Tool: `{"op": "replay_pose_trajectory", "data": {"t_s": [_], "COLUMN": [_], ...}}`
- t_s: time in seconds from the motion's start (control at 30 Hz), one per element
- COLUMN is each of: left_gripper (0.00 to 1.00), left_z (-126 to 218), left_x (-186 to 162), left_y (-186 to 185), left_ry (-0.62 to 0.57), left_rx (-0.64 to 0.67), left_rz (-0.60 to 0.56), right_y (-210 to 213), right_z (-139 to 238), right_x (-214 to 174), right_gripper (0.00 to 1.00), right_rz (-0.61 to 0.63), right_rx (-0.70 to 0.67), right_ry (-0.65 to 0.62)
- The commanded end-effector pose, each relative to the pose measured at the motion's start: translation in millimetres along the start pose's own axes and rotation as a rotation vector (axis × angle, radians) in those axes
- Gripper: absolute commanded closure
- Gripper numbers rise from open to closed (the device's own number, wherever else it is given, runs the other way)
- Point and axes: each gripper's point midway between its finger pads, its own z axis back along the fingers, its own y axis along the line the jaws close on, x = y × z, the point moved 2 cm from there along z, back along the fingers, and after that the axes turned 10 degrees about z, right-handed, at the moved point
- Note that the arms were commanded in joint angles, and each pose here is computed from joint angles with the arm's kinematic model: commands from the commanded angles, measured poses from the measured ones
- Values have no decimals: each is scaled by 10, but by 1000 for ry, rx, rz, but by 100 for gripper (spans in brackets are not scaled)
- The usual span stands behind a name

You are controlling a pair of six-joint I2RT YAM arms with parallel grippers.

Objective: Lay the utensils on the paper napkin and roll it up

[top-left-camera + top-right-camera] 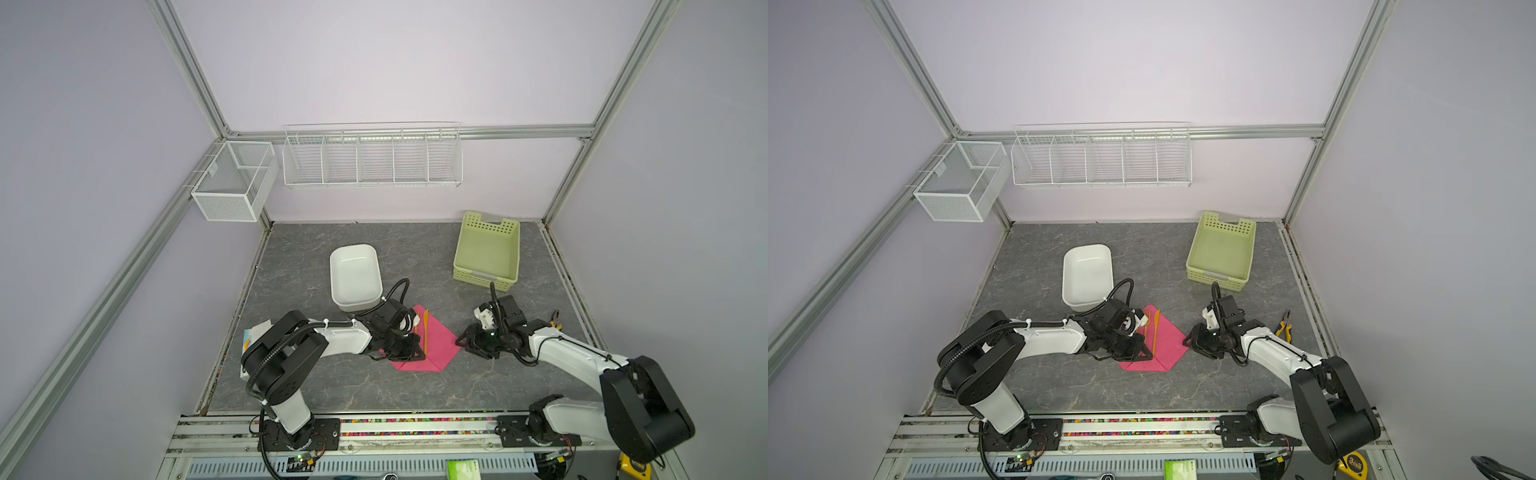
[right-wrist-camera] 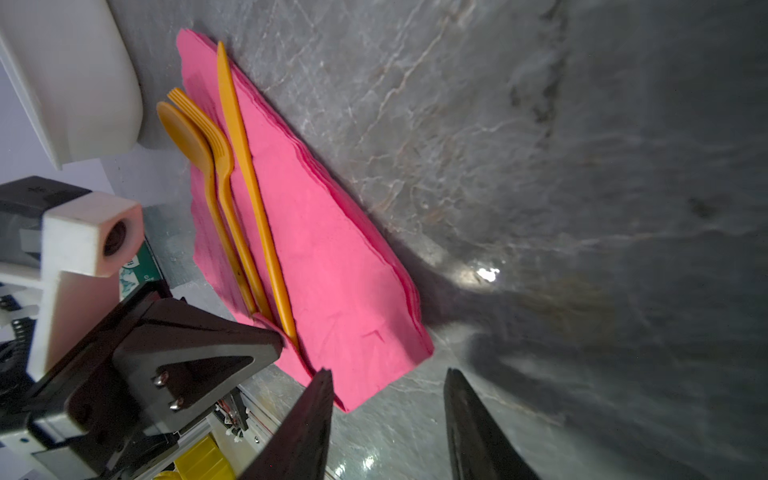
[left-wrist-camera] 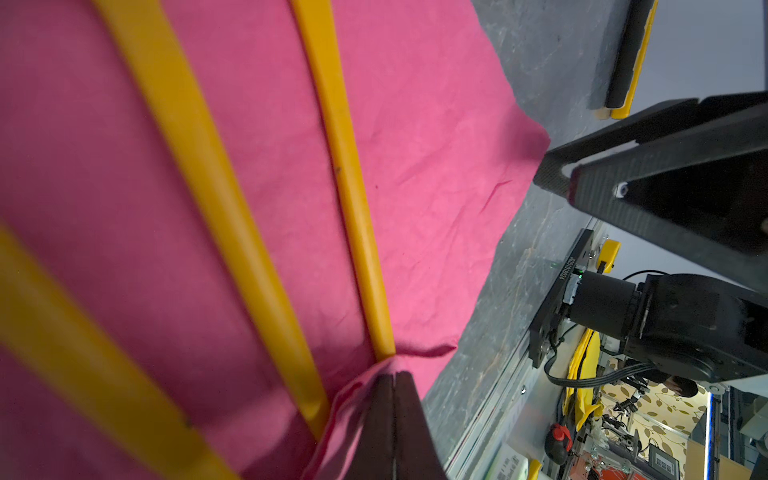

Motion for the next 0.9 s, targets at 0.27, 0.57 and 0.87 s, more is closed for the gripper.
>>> {"op": "replay_pose_trajectory", "data": {"t_s": [0.27, 0.57, 0.87], "left_gripper": [100, 100, 100], "left_z": [8, 9, 7], "left_x": [37, 39, 41], "left_y": [-54, -47, -49], "left_ry": [-7, -9, -9], "left_rx": [-1, 2, 1], "left_rz": [-18, -17, -16], "right_y": [-42, -51, 108], "right_z": [-139, -92, 10], "right_x": [36, 48, 108], "right_gripper": [67, 83, 92], "right_rz": [-7, 3, 21], "right_rx": [27, 5, 42], "right_ry": [15, 3, -26]}}
